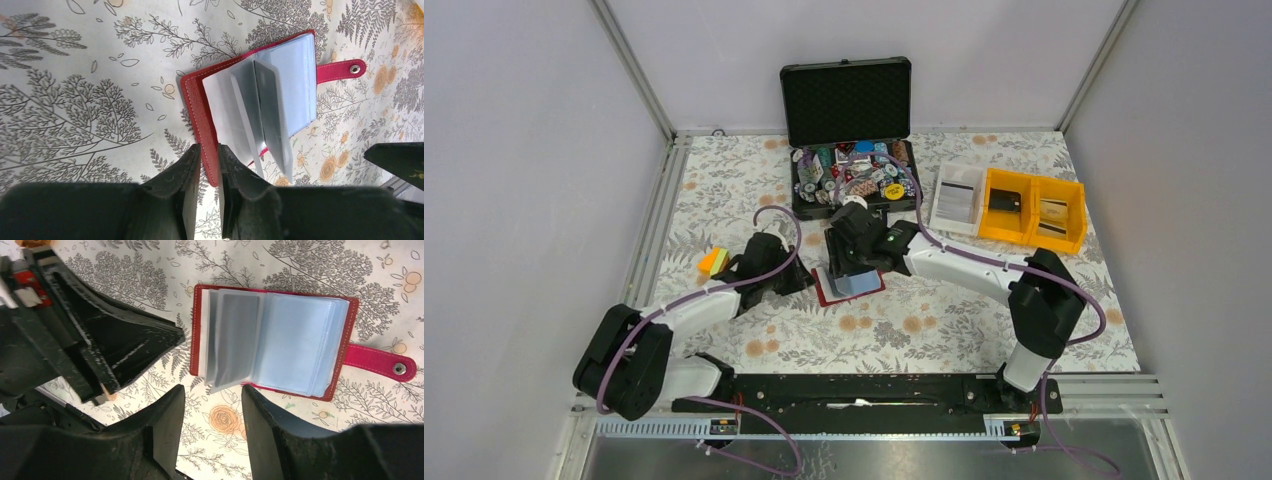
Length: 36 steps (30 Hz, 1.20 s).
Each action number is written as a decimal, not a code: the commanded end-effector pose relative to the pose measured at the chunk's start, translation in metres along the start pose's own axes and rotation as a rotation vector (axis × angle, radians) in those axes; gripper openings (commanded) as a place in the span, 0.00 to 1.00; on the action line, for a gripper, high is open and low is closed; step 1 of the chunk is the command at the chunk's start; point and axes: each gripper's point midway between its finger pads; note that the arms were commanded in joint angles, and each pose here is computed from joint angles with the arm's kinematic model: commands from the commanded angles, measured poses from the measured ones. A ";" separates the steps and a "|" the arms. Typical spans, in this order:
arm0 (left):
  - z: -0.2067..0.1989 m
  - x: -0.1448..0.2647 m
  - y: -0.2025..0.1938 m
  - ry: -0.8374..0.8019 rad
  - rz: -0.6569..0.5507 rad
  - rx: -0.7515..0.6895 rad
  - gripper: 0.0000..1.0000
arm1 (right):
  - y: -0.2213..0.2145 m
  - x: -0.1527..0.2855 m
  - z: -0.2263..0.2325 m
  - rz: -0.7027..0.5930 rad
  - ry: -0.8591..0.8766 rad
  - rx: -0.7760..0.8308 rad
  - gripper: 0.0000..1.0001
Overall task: Put the credit cards into the card holder
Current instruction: Insert the credit card into the card holder.
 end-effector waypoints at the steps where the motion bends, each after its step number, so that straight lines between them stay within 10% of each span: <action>1: 0.005 0.011 0.015 0.033 -0.060 -0.021 0.23 | 0.015 0.010 -0.011 -0.090 -0.037 -0.037 0.52; 10: -0.015 0.031 0.046 -0.017 -0.132 -0.037 0.84 | 0.014 0.002 -0.049 -0.088 -0.115 -0.084 0.48; 26: -0.023 0.002 0.046 -0.044 -0.058 -0.030 0.84 | 0.102 0.066 -0.177 -0.300 -0.240 -0.273 0.58; 36: -0.009 0.024 0.064 0.037 -0.084 -0.031 0.88 | 0.182 0.105 -0.276 -0.524 -0.253 -0.681 0.57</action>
Point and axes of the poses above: each gripper's point midway between its finger pads, its own x axis back along the fingers, its own z axis along the line the jaws close on, y = z × x, and after that the axes turned 15 degrees about -x, right-handed
